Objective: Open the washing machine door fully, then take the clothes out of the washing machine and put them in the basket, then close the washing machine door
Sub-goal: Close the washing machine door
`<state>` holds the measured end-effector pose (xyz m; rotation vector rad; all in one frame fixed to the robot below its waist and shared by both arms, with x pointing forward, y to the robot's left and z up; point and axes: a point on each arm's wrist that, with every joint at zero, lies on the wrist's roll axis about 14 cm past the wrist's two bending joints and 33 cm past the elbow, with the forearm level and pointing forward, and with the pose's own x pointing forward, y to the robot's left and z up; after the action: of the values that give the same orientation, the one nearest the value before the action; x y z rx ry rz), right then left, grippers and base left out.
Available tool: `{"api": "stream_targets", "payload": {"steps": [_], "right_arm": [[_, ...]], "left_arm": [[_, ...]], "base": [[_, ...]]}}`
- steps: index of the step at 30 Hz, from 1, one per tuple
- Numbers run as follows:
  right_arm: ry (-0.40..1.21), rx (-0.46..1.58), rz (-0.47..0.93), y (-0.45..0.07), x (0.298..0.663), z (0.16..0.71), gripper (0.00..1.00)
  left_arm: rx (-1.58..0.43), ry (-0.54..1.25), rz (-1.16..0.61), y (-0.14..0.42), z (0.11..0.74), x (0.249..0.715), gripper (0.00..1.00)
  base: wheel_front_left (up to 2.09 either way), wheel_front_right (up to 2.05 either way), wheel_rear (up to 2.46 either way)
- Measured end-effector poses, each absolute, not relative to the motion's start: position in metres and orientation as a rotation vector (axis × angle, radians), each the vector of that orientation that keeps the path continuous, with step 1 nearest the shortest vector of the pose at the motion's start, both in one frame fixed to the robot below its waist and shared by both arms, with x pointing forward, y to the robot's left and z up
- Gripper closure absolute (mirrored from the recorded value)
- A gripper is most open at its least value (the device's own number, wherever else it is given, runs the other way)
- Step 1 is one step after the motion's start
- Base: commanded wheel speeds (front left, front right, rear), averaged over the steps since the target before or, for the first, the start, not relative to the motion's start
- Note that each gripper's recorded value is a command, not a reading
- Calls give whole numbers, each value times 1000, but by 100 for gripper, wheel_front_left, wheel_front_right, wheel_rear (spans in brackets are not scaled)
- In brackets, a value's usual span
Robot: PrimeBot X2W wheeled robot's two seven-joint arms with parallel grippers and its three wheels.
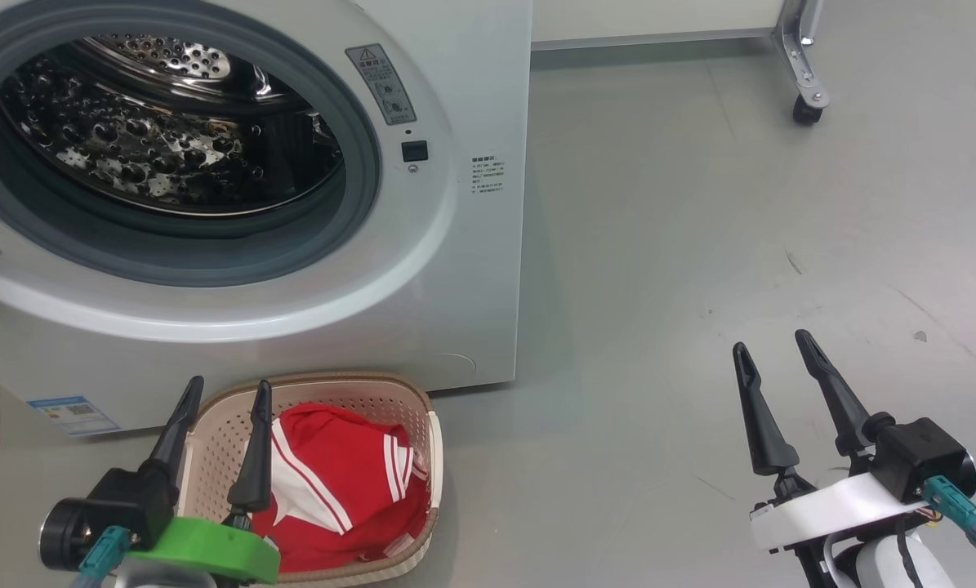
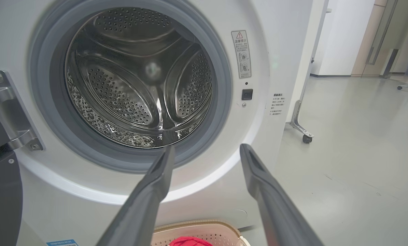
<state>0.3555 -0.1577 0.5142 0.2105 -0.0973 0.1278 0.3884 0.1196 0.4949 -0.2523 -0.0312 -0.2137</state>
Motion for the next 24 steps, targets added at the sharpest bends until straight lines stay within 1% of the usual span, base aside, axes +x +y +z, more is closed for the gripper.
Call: {"api": "stream_targets", "payload": {"steps": [13, 24], "right_arm": [[-91, 211, 128, -158, 357, 512, 0], [-82, 212, 132, -156, 359, 509, 0]], "left_arm": [[-244, -27, -210, 121, 493, 388, 0], [-245, -21, -205, 122, 491, 389, 0]], "base": [[-4, 4, 0], [-47, 47, 0]]}}
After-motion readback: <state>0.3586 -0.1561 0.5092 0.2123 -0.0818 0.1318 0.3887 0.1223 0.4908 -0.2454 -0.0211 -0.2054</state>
